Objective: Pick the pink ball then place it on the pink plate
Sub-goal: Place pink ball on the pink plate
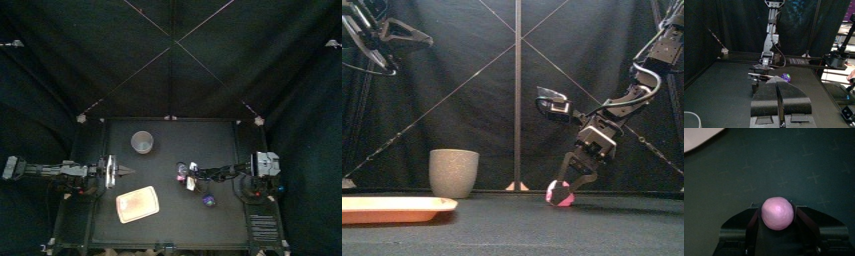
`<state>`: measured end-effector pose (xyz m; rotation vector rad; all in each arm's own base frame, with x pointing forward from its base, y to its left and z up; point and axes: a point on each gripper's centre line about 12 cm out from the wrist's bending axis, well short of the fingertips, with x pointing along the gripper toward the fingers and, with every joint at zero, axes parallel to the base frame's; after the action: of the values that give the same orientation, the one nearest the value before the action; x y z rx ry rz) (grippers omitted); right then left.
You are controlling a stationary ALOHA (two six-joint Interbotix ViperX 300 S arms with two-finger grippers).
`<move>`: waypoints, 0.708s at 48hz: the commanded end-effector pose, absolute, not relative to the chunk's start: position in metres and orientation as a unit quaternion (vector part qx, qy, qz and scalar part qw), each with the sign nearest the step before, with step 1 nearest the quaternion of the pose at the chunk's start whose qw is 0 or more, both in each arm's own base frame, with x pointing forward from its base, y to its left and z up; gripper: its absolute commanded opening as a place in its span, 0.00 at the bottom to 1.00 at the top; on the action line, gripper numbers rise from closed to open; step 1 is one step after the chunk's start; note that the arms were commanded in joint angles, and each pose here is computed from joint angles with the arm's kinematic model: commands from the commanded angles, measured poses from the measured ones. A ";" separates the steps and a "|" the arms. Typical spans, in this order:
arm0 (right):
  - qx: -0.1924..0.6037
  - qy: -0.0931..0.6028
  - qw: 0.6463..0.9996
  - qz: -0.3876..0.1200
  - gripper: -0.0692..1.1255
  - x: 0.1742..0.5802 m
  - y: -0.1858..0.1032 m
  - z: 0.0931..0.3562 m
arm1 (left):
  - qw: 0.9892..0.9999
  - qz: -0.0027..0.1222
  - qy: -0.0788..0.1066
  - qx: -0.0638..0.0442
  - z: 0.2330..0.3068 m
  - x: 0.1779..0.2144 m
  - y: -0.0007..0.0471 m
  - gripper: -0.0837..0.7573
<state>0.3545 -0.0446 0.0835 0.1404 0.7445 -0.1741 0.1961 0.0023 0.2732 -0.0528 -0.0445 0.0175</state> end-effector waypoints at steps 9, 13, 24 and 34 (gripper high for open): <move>0.063 0.321 0.943 -0.064 0.55 0.386 -0.032 0.115 | 0.999 0.007 -0.034 -0.023 0.2815 0.1982 0.0019 0.10; 0.051 0.294 0.954 -0.034 0.55 0.410 -0.010 0.132 | 0.999 0.009 -0.034 -0.023 0.2809 0.1981 0.0025 0.11; 0.009 0.231 0.972 0.037 0.55 0.482 0.043 0.161 | 0.999 0.009 -0.033 -0.023 0.2803 0.1980 0.0028 0.10; -0.003 0.225 0.973 0.054 0.55 0.532 0.062 0.156 | 0.999 0.009 -0.032 -0.024 0.2797 0.1979 0.0025 0.10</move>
<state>0.5135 0.0594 0.1349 -0.0065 0.5085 0.1074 0.1961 0.0026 0.2734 -0.0513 -0.0461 0.0187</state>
